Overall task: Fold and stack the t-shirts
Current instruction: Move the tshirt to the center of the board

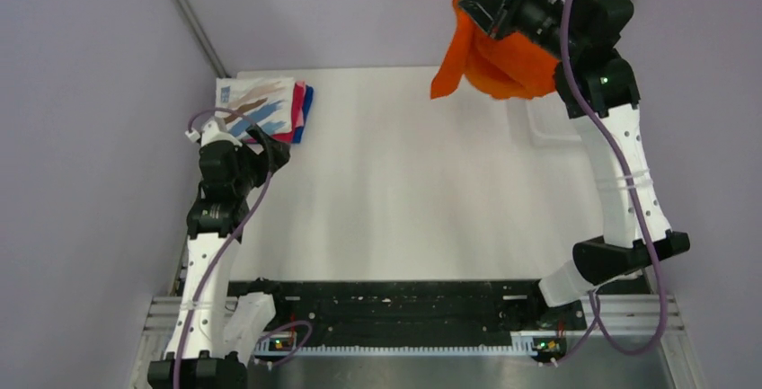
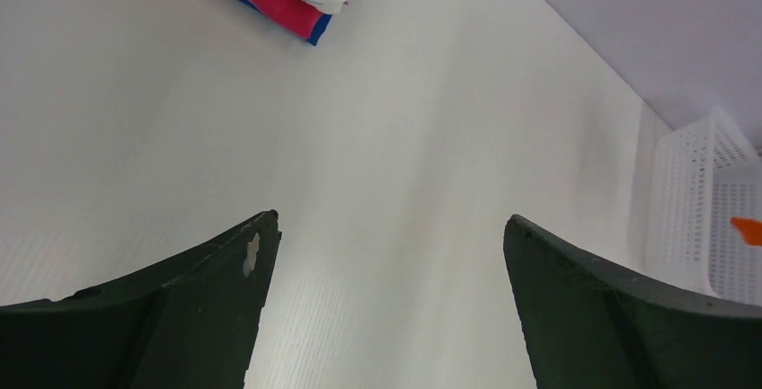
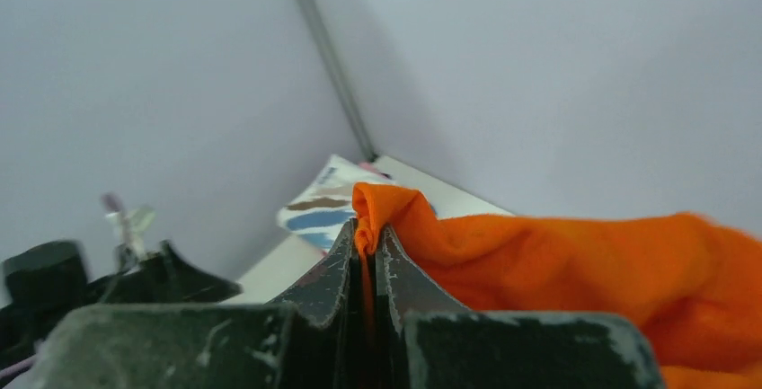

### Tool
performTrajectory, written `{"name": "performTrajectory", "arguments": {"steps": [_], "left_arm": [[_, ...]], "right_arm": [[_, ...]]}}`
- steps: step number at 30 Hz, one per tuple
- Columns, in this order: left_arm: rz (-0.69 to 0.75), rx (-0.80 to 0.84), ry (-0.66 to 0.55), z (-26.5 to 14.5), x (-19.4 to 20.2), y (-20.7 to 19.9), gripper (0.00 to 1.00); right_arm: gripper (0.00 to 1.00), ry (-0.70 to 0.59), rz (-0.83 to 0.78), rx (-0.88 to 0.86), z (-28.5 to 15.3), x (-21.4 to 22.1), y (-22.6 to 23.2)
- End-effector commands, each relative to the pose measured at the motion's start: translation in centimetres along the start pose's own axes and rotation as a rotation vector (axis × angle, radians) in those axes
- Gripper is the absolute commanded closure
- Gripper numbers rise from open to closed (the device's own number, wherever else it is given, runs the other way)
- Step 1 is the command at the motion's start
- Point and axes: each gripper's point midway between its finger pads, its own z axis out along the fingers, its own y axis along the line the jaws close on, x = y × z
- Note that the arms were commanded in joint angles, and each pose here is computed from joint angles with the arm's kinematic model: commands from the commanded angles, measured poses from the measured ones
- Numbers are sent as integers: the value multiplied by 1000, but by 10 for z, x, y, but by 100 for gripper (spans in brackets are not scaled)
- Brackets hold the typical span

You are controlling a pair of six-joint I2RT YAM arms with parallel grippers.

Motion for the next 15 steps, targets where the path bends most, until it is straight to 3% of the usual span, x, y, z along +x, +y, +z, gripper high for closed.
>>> {"name": "performTrajectory", "arguments": {"steps": [1, 4, 7, 12, 15], "left_arm": [[-13, 0, 82, -2, 3, -9, 1], [-16, -34, 112, -2, 10, -2, 1], [-16, -53, 117, -2, 13, 3, 1], [-41, -59, 140, 3, 24, 8, 1], [-75, -31, 210, 14, 46, 10, 1]], "right_arm": [[100, 39, 3, -256, 11, 21, 66], [100, 65, 22, -327, 14, 34, 83], [100, 109, 33, -293, 17, 58, 72], [100, 200, 31, 24, 0, 138, 1], [100, 308, 94, 243, -33, 230, -62]]}}
